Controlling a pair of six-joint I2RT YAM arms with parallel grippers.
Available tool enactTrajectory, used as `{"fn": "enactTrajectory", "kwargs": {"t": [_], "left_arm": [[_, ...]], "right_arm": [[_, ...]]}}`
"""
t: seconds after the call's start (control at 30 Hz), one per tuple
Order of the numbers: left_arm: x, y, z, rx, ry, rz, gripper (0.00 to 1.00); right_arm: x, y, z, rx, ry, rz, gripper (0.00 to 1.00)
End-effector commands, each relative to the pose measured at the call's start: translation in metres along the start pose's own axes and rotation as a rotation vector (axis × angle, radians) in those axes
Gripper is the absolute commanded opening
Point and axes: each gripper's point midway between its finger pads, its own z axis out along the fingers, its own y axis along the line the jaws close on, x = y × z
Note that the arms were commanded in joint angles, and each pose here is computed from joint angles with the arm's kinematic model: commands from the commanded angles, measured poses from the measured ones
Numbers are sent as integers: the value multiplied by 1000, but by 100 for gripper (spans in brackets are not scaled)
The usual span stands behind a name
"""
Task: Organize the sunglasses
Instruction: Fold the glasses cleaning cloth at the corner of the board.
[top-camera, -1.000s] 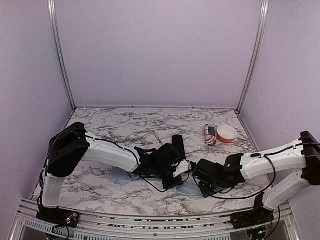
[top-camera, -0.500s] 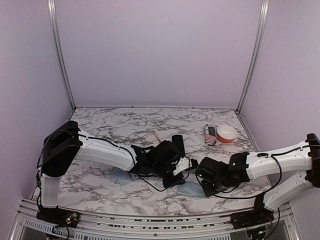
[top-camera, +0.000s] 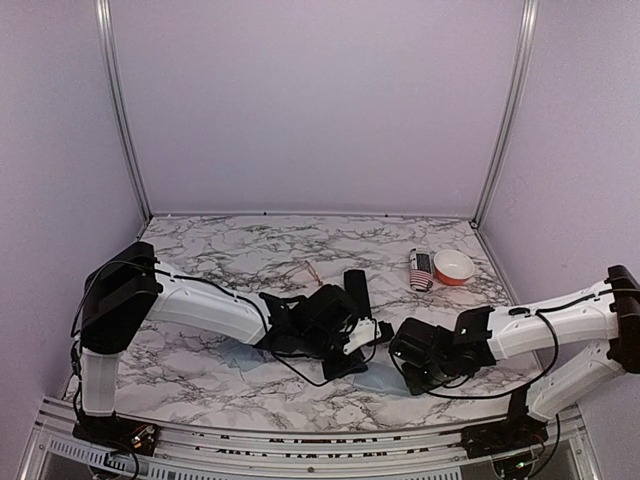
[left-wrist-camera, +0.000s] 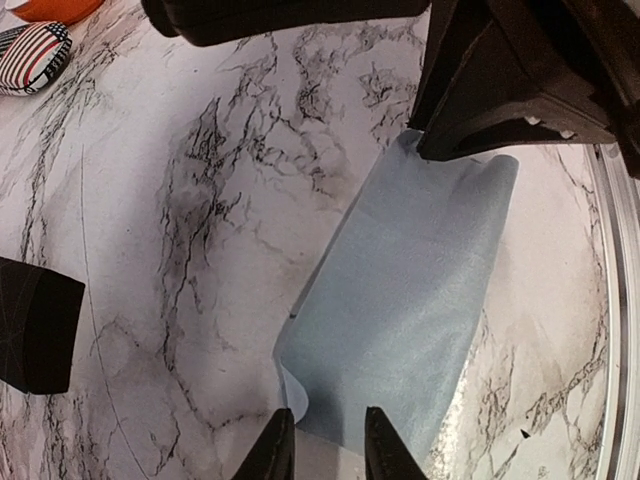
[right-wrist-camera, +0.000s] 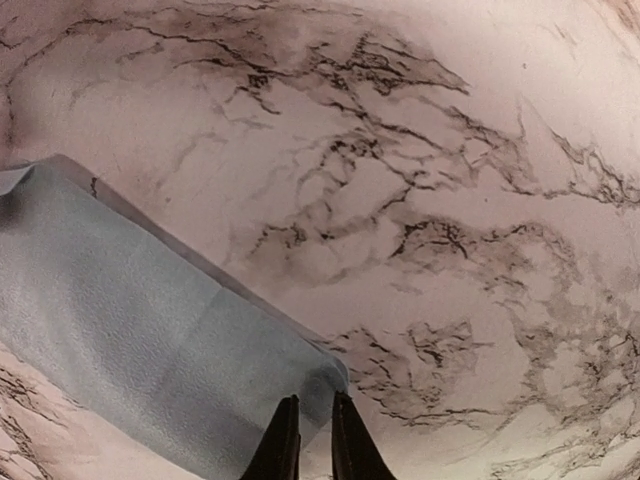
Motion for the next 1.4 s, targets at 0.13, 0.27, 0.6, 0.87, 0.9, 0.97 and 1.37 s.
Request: {"fn": "enactTrajectory", "kwargs": {"t": [0.13, 0.27, 0.6, 0.87, 0.9, 0.97, 1.37], "left_arm": [[-17, -19, -24, 32, -56, 37, 21], [-3, -34, -25, 32, -69, 164, 21], [4, -56, -18, 96, -144, 380, 22], [14, -52, -4, 65, -109, 443, 18], [17, -50, -2, 54, -99, 453, 18], [21, -46, 3, 34, -80, 466, 18], [25, -43, 14, 29, -63, 435, 11]], "right_arm": [[-30, 3, -16, 38, -69, 11, 17], [-33, 14, -30, -77, -96, 18, 17], [-13, 17, -35, -215, -78, 135, 16], [-13, 32, -40, -320, -75, 197, 14], [-12, 33, -39, -329, -70, 202, 14], [-12, 38, -40, -359, -70, 208, 11], [4, 32, -10, -339, 5, 258, 3]]}}
